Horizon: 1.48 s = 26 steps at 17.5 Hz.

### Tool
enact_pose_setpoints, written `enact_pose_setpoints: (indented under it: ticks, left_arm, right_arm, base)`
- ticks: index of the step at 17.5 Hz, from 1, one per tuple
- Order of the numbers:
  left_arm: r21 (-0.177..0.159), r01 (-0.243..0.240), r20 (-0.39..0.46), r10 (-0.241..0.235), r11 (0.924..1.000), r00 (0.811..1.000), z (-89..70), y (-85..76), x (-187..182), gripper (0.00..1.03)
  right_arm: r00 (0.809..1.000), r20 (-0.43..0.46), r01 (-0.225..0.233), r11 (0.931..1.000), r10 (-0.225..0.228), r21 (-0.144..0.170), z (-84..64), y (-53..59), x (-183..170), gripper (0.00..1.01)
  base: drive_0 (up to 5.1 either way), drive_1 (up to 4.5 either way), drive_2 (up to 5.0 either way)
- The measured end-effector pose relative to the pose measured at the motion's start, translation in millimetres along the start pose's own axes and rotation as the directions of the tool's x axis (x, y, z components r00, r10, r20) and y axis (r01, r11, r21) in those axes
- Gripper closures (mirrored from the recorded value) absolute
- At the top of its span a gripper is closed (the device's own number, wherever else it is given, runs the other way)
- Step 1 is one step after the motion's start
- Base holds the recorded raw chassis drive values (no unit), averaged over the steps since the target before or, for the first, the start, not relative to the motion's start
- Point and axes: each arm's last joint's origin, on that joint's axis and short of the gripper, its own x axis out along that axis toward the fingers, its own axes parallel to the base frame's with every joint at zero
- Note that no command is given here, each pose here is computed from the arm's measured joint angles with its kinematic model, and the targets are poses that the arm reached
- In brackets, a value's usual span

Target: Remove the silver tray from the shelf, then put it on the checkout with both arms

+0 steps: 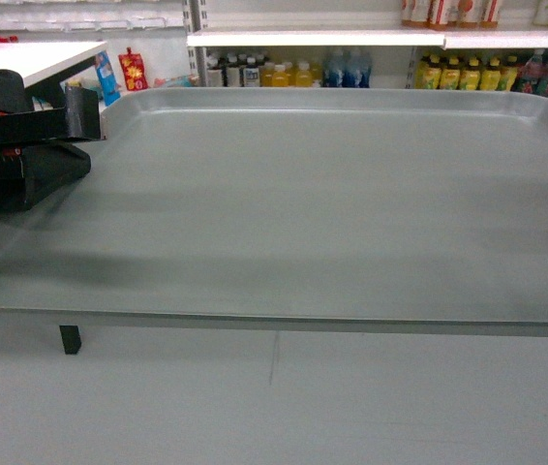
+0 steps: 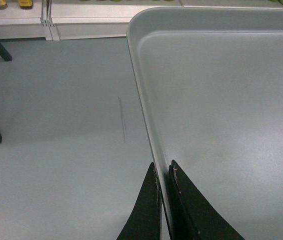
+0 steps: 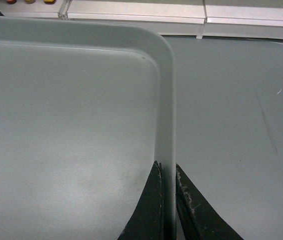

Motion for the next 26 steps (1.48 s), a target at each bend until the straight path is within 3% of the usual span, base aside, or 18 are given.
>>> enact_pose_setpoints:
  ticks: [26]
  left_arm:
    - [0.001,-0.001,-0.004,0.001,1.0,1.0,-0.4,0.3,0.3,1.0]
  right_arm:
    - [1.0,-0.005,0.0,1.0,0.0,-0.001,-0.9,0.2,1.1,0.98]
  base:
    - [-4.9,2.44,2.4]
